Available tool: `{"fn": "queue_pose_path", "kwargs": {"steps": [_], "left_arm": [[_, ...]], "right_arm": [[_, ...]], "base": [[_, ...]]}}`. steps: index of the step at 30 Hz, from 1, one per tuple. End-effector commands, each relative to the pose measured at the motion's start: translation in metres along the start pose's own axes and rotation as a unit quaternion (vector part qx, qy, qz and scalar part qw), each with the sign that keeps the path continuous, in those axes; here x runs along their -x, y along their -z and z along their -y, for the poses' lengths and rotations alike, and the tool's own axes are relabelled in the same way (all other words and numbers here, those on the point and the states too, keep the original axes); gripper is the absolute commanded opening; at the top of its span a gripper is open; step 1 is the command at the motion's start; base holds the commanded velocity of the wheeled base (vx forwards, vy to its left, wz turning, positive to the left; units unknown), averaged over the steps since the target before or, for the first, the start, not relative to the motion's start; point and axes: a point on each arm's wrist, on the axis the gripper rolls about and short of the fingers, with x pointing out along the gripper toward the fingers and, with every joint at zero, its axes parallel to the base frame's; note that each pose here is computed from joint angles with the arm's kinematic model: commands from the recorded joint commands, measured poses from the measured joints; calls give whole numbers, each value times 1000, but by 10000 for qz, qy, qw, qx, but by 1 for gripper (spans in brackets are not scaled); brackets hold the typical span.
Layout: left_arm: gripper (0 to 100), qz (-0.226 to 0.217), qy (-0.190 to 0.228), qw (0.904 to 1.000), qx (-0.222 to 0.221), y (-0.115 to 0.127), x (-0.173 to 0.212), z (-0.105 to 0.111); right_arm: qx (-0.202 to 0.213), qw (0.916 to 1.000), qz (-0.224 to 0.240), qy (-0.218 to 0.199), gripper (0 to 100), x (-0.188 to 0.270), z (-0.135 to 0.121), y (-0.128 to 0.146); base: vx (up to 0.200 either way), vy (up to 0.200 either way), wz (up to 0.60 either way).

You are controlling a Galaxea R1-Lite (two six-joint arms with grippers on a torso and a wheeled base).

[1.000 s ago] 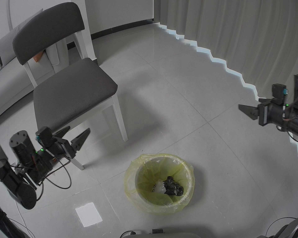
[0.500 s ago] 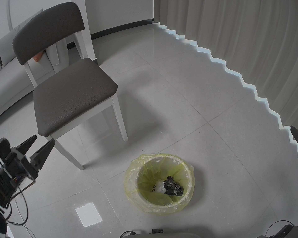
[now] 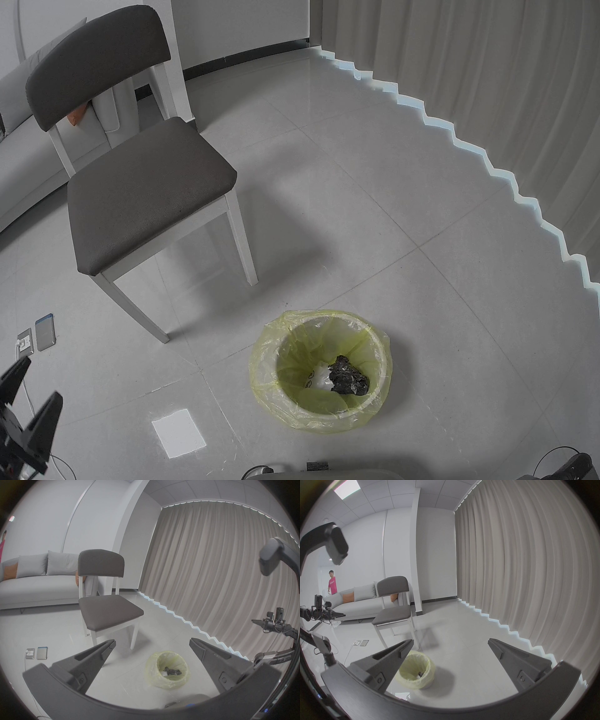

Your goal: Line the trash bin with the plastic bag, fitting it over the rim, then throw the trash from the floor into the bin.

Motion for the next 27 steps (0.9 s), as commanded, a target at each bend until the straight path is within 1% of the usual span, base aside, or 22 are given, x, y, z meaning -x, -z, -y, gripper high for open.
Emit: {"fn": "queue_pose_path", "kwargs": {"steps": [1, 2, 3, 5, 6, 7, 8, 9, 10, 11, 12, 14, 15, 17, 20, 27], "left_arm": [[100, 517, -328, 9978, -239, 41, 38, 6], [100, 409, -528, 9972, -322, 49, 35, 3], [100, 240, -764, 9956, -493, 59, 32, -1], [100, 46, -1117, 9913, -688, 73, 27, -7], [100, 46, -1117, 9913, -688, 73, 27, -7], [100, 169, -1380, 9874, -755, 76, 26, -10], [100, 211, -1430, 9865, -769, 76, 26, -10], [100, 141, -1505, 9852, -808, 77, 26, -10], [100, -49, -1612, 9838, -785, 81, 26, -11], [100, -130, -1663, 9829, -785, 83, 26, -12], [100, -203, -1722, 9818, -779, 84, 26, -12], [100, -164, -1703, 9819, -817, 83, 26, -12], [100, -173, -1703, 9818, -823, 83, 26, -12], [100, -173, -1703, 9818, -823, 83, 26, -12], [100, -133, -1755, 9815, -753, 83, 26, -12], [100, -133, -1739, 9815, -792, 83, 26, -12]], "right_arm": [[-80, 10000, -24, -38, 100, 24, -8, 57], [-82, 9998, -176, -9, 100, 20, -7, 66], [-66, 9996, -275, 19, 100, 17, -7, 74], [-50, 9995, -292, 111, 100, 11, -6, 85], [-50, 9995, -292, 111, 100, 11, -6, 85], [-19, 9994, -212, 273, 100, 4, -4, 100], [5, 9993, -153, 343, 100, 1, -3, 106], [35, 9991, -48, 413, 100, 0, -3, 107], [-2, 9988, -40, 483, 100, 0, -3, 107], [-23, 9985, -94, 536, 100, 0, -2, 108], [-15, 9973, -189, 710, 100, 0, -2, 110], [27, 9939, -376, 1033, 100, 1, 0, 114], [19, 9935, -399, 1063, 100, 1, 0, 114], [10, 9932, -429, 1078, 100, 1, 0, 115], [43, 9943, -537, 921, 100, 1, -1, 117], [-208, 9924, -513, 1102, 100, 1, 0, 116]], "base": [[0, 0, 0], [0, 0, 0], [0, 0, 0], [0, 0, 0], [0, 0, 0], [0, 0, 0], [0, 0, 0], [0, 0, 0], [0, 0, 0], [0, 0, 0], [0, 0, 0], [0, 0, 0], [0, 0, 0], [0, 0, 0], [0, 0, 0], [0, 0, 0]]}}
